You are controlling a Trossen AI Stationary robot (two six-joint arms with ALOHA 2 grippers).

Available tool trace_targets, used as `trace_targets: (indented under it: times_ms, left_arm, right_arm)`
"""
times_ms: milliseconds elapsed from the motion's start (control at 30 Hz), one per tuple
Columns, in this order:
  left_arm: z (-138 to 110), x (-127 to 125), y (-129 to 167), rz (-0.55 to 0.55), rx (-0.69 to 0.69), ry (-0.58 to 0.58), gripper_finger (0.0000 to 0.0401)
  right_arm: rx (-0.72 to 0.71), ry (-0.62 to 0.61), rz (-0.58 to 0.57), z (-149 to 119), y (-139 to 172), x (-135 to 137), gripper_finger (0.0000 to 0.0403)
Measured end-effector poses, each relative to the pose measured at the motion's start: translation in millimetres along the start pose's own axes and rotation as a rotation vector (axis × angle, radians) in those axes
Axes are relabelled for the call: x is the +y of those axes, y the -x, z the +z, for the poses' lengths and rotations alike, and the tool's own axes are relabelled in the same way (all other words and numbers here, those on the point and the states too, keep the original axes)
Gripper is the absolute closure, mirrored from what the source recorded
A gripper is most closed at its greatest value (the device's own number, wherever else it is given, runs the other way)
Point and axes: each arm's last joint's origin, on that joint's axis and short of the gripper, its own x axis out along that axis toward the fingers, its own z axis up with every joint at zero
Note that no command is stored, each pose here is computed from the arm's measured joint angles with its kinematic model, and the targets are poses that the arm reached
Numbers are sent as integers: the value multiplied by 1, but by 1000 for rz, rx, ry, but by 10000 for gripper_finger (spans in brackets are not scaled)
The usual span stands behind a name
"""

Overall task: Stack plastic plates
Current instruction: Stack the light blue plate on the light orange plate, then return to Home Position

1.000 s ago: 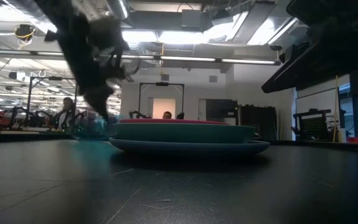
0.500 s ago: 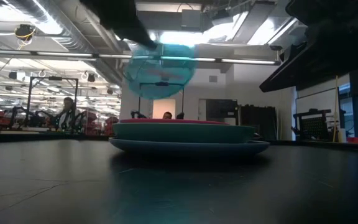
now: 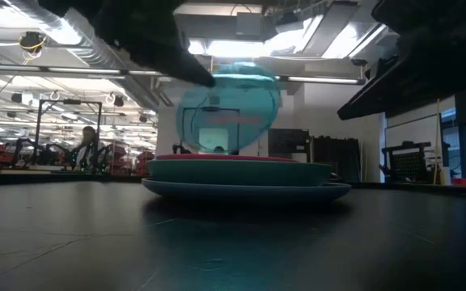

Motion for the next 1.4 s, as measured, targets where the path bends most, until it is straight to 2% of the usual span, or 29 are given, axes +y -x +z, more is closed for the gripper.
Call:
trace_targets:
  times_ms: [300, 567, 700, 933, 1033, 1100, 1267, 1400]
  left_arm:
    - [-14, 0, -18, 14, 74, 11, 387]
    - [-12, 2, -16, 11, 72, 22, 312]
    - [-1, 4, -8, 17, 64, 11, 292]
    - [9, 8, 7, 15, 22, -33, 289]
    - [3, 18, 15, 7, 20, -53, 289]
    - [-5, 26, 21, -5, 12, -34, 289]
    - [-22, 50, 50, -5, -112, 73, 300]
    - [-43, 65, 75, 26, -230, 131, 321]
  right_arm:
    - [-2, 7, -12, 0, 0, 0, 235]
    - [-3, 6, -8, 0, 0, 0, 235]
    - [-6, 0, -16, 0, 0, 0, 235]
    - [-15, 12, -19, 4, 5, -3, 235]
    - [-24, 38, -41, 10, 16, -10, 235]
    - [-21, 39, -50, 15, 26, -18, 235]
    - [-11, 39, -85, 26, 54, -45, 238]
    - [-57, 32, -68, 32, 73, -67, 265]
